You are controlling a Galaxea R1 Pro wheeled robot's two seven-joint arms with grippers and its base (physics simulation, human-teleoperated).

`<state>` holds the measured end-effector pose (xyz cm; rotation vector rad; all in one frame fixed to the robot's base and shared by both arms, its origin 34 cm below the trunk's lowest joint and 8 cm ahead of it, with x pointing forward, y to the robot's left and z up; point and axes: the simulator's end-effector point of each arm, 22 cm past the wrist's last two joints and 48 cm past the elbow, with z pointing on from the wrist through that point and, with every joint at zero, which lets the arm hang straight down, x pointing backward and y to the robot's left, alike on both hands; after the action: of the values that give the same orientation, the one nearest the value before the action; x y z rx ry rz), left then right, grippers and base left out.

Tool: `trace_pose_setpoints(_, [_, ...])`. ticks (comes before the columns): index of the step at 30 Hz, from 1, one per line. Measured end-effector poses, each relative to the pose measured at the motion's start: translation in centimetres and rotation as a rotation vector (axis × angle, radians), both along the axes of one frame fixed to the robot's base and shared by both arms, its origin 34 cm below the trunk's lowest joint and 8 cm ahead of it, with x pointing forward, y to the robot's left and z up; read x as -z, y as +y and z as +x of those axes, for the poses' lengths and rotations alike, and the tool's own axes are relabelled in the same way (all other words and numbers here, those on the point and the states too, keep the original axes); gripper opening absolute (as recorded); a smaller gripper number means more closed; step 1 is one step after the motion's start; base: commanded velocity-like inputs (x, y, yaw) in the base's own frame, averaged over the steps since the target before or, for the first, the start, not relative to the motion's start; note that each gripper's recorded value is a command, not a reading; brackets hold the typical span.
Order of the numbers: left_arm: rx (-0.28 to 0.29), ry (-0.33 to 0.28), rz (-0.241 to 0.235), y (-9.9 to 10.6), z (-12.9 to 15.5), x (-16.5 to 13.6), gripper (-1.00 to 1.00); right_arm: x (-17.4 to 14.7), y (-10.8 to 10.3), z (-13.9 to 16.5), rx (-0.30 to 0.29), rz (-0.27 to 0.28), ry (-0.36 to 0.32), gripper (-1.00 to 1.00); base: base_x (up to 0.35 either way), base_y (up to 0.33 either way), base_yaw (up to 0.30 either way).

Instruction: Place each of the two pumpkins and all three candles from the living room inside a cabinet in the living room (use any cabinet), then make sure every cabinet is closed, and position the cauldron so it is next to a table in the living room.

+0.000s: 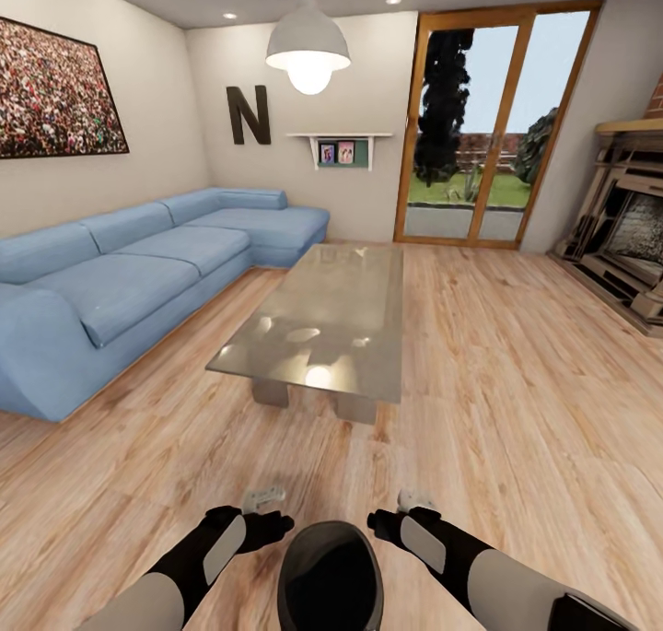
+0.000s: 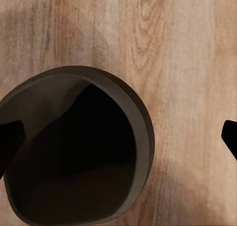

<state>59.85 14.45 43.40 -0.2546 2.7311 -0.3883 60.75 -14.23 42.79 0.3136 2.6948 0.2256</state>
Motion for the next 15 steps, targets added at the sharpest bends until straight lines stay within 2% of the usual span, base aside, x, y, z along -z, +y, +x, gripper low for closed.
trace_pose_setpoints(10, [0.004,0.016,0.004,0.1,-0.6,2.1,1.00,2.1,0.2,-0.6,-0.004,0.003,0.009,1.00,0.000,0.000,0.000])
trace_pose_setpoints(15, [0.007,0.077,0.059,1.3,-1.5,3.5,1.00,3.2,0.2,-0.8,-0.006,0.001,0.009,1.00,0.000,0.000,0.000])
